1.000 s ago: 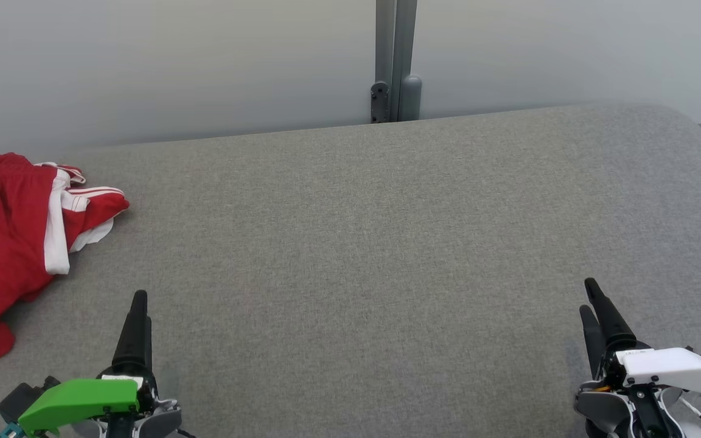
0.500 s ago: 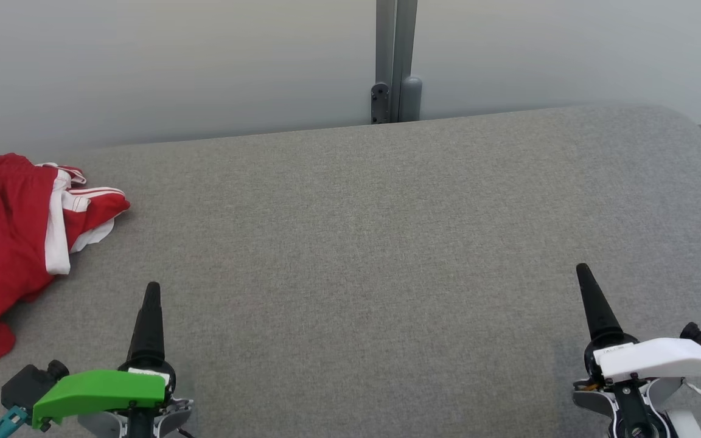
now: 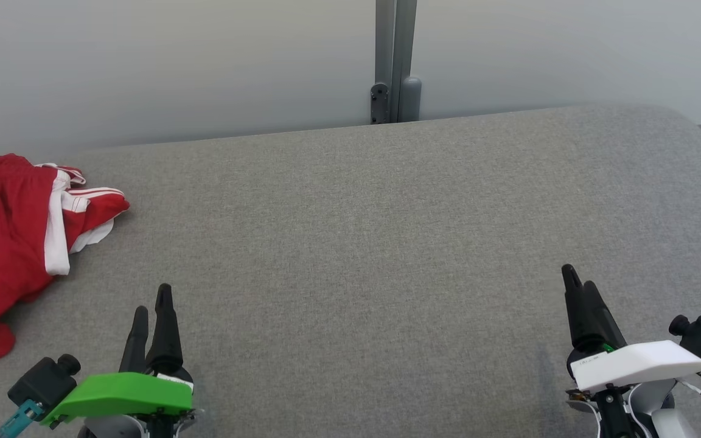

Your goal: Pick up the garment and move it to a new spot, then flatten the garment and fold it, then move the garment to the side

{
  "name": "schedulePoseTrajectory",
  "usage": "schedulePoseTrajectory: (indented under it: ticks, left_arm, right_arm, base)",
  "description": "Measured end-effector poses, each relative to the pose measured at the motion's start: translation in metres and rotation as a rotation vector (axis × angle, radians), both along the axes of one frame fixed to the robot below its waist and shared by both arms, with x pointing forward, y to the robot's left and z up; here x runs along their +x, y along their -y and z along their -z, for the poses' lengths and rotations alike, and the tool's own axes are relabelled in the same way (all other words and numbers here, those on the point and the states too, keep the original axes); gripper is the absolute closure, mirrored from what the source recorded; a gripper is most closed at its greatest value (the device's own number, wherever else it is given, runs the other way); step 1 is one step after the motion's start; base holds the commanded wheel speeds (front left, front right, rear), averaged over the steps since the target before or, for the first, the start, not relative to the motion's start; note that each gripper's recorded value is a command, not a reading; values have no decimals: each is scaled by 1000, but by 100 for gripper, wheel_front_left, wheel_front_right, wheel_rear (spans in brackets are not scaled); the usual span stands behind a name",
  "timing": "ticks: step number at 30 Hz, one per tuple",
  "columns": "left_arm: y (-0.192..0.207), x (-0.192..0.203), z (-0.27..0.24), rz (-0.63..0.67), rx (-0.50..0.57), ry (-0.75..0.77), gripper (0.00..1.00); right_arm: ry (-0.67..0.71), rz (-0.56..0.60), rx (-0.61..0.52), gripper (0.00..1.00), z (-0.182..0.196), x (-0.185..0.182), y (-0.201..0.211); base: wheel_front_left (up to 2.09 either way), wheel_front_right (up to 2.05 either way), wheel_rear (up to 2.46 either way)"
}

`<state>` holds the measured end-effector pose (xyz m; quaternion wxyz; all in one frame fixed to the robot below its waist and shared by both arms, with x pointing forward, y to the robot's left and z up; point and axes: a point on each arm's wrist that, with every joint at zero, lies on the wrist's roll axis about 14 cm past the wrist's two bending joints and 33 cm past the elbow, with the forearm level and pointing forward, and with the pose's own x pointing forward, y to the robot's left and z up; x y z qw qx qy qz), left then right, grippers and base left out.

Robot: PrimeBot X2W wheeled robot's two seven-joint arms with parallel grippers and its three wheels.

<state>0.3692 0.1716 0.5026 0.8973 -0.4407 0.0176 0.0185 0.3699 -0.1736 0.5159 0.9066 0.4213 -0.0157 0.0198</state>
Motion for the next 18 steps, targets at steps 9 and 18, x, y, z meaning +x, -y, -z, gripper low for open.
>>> schedulePoseTrajectory:
  ticks: [9, 18]
  left_arm:
    - [3, -4, 3, 6, 170, 2, 0]
    - [6, -6, 5, 18, 336, 9, 0]
  right_arm:
    - [16, -11, -135, 0, -1, -1, -6]
    - [40, -27, -264, 0, -3, -1, -13]
  base:
    - [0, 0, 0]
    - [0, 0, 0]
